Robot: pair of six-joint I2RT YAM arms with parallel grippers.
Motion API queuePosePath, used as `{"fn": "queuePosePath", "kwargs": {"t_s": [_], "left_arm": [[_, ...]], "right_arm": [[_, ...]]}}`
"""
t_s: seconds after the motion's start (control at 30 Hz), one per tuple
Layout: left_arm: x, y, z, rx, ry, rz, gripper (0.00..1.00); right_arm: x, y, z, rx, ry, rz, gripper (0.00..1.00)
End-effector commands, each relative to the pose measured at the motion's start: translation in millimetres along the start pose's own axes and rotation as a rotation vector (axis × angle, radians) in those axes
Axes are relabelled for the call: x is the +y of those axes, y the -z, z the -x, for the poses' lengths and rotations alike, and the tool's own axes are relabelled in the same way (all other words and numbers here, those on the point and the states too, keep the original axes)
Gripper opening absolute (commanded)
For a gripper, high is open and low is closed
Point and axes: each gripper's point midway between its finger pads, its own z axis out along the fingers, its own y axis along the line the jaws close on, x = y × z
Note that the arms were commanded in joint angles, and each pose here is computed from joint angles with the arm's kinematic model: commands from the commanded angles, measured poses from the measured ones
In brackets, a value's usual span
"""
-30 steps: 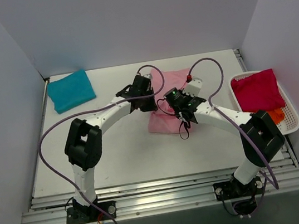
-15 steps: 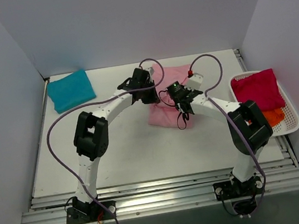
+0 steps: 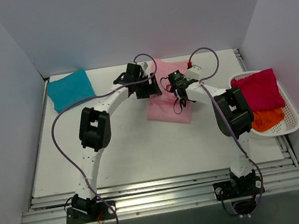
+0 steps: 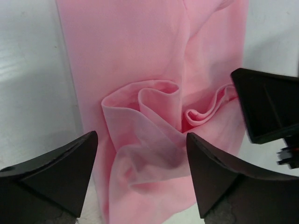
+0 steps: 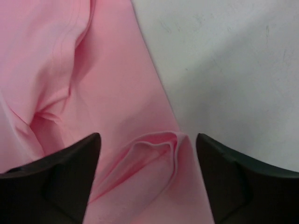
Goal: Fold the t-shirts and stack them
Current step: Fold the tshirt
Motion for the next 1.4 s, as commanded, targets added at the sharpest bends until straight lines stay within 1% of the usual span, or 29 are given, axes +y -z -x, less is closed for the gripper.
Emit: {"fn": "queuePosePath", "kwargs": {"t_s": [0.0, 0.03, 0.07, 0.1, 0.17, 0.2, 0.23, 0.3, 0.33, 0.37, 0.4, 0.43, 0.47, 0.5, 0.53, 0.57, 0.6, 0.63, 0.67, 0.7, 0.73, 0.77, 0.87, 0.9, 1.03, 1.1, 1.23, 1.37], "left_arm": [[-8.5, 0.0, 19.2, -0.027, -0.01, -0.072, 0.87], [-8.1, 0.0, 24.7, -0.042, -0.01, -0.082, 0.93], [-7.5, -0.2, 26.6, -0.045, -0.005, -0.09, 0.95], [-7.2, 0.2, 28.5, -0.048, -0.003, -0.095, 0.95], [-5.8, 4.7, 35.9, -0.063, 0.005, -0.099, 0.96], [-4.8, 6.7, 37.8, -0.067, 0.006, -0.096, 0.96], [-1.5, 13.6, 41.4, -0.074, 0.011, -0.087, 0.96], [5.0, 24.6, 46.1, -0.098, 0.021, -0.058, 0.96], [3.1, 47.1, 65.8, -0.169, 0.02, -0.043, 0.96], [17.8, 48.4, 52.0, -0.152, 0.049, -0.008, 0.96], [18.8, 59.4, 59.0, -0.198, 0.049, 0.001, 0.96], [11.7, 89.4, 73.6, -0.275, 0.045, 0.025, 0.97], [29.2, 87.3, 48.9, -0.247, 0.073, 0.076, 0.97], [30.2, 97.3, 45.0, -0.269, 0.075, 0.092, 0.97], [21.2, 123.7, 56.8, -0.356, 0.069, 0.095, 0.97], [21.7, 127.1, 46.9, -0.364, 0.085, 0.107, 0.97], [36.1, 123.5, 22.2, -0.345, 0.101, 0.142, 0.97], [34.7, 138.9, 22.4, -0.384, 0.11, 0.158, 0.97], [39.3, 140.8, 14.5, -0.392, 0.132, 0.179, 0.97], [45.3, 137.0, -6.7, -0.362, 0.14, 0.199, 0.97], [40.7, 142.7, -8.0, -0.383, 0.138, 0.191, 0.97], [39.5, 142.2, -13.3, -0.386, 0.142, 0.193, 0.97], [30.6, 130.0, -35.9, -0.355, 0.127, 0.176, 0.97], [23.0, 123.0, -42.0, -0.344, 0.116, 0.16, 0.97], [18.7, 88.0, -67.0, -0.245, 0.102, 0.138, 0.97], [8.7, 80.0, -59.5, -0.264, 0.097, 0.105, 0.96], [5.6, 65.4, -69.4, -0.23, 0.104, 0.087, 0.95], [9.7, 60.8, -76.0, -0.219, 0.135, 0.099, 0.95]], "right_arm": [[8.7, 3.7, 33.8, -0.054, -0.013, 0.008, 0.88], [9.4, 3.9, 41.7, -0.07, -0.025, 0.015, 0.92], [9.4, 8.4, 50.5, -0.083, -0.031, 0.025, 0.96], [9.6, 10.9, 56.1, -0.092, -0.036, 0.031, 0.98], [6.0, 23.2, 77.4, -0.132, -0.062, 0.035, 0.99], [2.6, 28.2, 83.3, -0.146, -0.06, 0.033, 0.99], [1.0, 42.0, 97.4, -0.17, -0.077, 0.048, 0.99], [-5.3, 56.6, 108.6, -0.191, -0.099, 0.055, 0.99], [-11.8, 71.1, 113.7, -0.199, -0.113, 0.072, 0.99], [-12.2, 80.5, 112.5, -0.195, -0.117, 0.093, 0.99], [-15.2, 87.1, 109.7, -0.19, -0.12, 0.104, 0.99], [-24.1, 99.2, 103.6, -0.186, -0.126, 0.122, 0.99], [-25.9, 106.5, 98.1, -0.18, -0.129, 0.141, 0.99], [-25.8, 114.4, 86.3, -0.169, -0.118, 0.16, 0.99], [-35.8, 121.2, 71.5, -0.158, -0.117, 0.171, 0.99], [-39.3, 125.3, 61.8, -0.148, -0.113, 0.182, 0.99], [-38.4, 131.7, 47.4, -0.13, -0.098, 0.208, 0.99], [-38.7, 140.3, 43.9, -0.129, -0.127, 0.245, 0.99], [-52.7, 134.2, 19.3, -0.093, -0.096, 0.227, 0.99], [-50.4, 136.0, 12.6, -0.087, -0.104, 0.255, 0.99], [-46.5, 142.0, 3.7, -0.069, -0.109, 0.297, 0.99], [-54.5, 137.6, -11.8, -0.046, -0.1, 0.286, 0.99], [-57.5, 134.9, -27.2, -0.03, -0.104, 0.298, 0.99], [-60.5, 132.0, -32.2, -0.026, -0.102, 0.293, 0.99], [-63.5, 127.4, -38.6, -0.023, -0.103, 0.279, 0.98], [-62.4, 127.1, -38.0, -0.025, -0.103, 0.276, 0.98], [-64.8, 123.9, -38.7, -0.032, -0.093, 0.258, 0.98], [-66.8, 120.8, -41.8, -0.034, -0.094, 0.251, 0.98]]}}
